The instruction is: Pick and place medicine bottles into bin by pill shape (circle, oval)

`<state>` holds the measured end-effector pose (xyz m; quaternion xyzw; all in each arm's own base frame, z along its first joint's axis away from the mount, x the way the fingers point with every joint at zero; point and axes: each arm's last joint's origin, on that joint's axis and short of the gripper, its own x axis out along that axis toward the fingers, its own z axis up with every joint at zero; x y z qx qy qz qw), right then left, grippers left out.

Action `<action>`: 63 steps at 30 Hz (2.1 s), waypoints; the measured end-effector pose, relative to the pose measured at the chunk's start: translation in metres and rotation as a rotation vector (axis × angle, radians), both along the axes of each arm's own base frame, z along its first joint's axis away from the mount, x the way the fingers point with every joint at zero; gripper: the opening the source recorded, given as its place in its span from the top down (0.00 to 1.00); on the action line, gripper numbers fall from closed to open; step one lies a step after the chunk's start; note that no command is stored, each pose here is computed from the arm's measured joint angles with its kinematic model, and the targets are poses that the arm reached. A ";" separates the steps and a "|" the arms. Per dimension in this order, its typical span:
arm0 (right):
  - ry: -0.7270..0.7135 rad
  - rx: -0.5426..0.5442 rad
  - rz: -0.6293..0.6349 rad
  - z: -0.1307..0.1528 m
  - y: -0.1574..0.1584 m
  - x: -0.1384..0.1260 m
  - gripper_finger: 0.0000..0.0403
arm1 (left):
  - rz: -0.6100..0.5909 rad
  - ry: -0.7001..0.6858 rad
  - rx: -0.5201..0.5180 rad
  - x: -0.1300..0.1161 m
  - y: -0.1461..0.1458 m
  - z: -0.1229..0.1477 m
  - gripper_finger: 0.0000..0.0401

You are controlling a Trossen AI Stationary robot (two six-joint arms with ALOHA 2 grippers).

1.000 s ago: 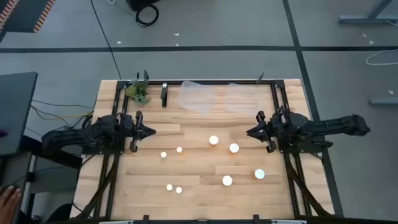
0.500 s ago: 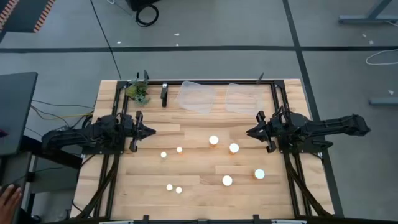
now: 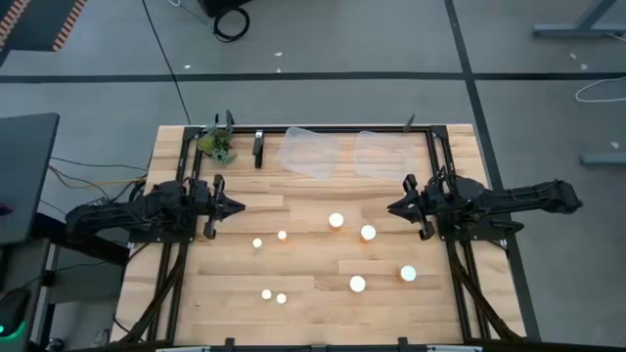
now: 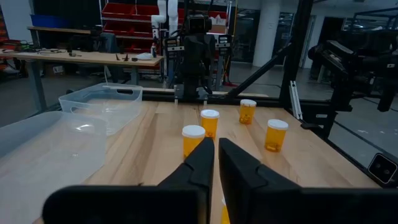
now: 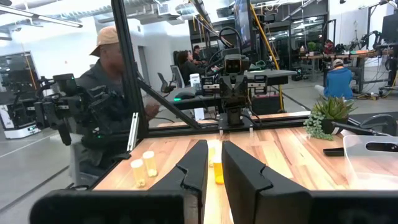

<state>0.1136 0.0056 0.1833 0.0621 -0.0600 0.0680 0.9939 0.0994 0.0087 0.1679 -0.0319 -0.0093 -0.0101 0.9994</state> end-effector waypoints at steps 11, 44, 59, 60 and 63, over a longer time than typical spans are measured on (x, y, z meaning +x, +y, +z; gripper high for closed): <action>0.000 0.000 0.000 0.000 0.000 0.000 0.87 | 0.000 0.000 0.000 0.000 0.000 0.000 0.91; 0.001 0.000 0.000 0.000 0.000 0.000 0.87 | -0.005 -0.005 -0.065 0.000 0.000 0.000 0.93; 0.000 0.000 0.000 0.000 0.000 0.000 0.87 | -0.053 -0.010 -0.338 0.000 -0.001 0.002 0.96; 0.000 0.000 0.000 0.000 0.000 0.000 0.87 | -0.071 -0.006 -0.337 0.000 -0.002 0.002 0.96; 0.000 0.000 0.000 0.000 0.000 0.000 0.87 | -0.155 0.001 -0.354 -0.001 -0.004 0.003 0.96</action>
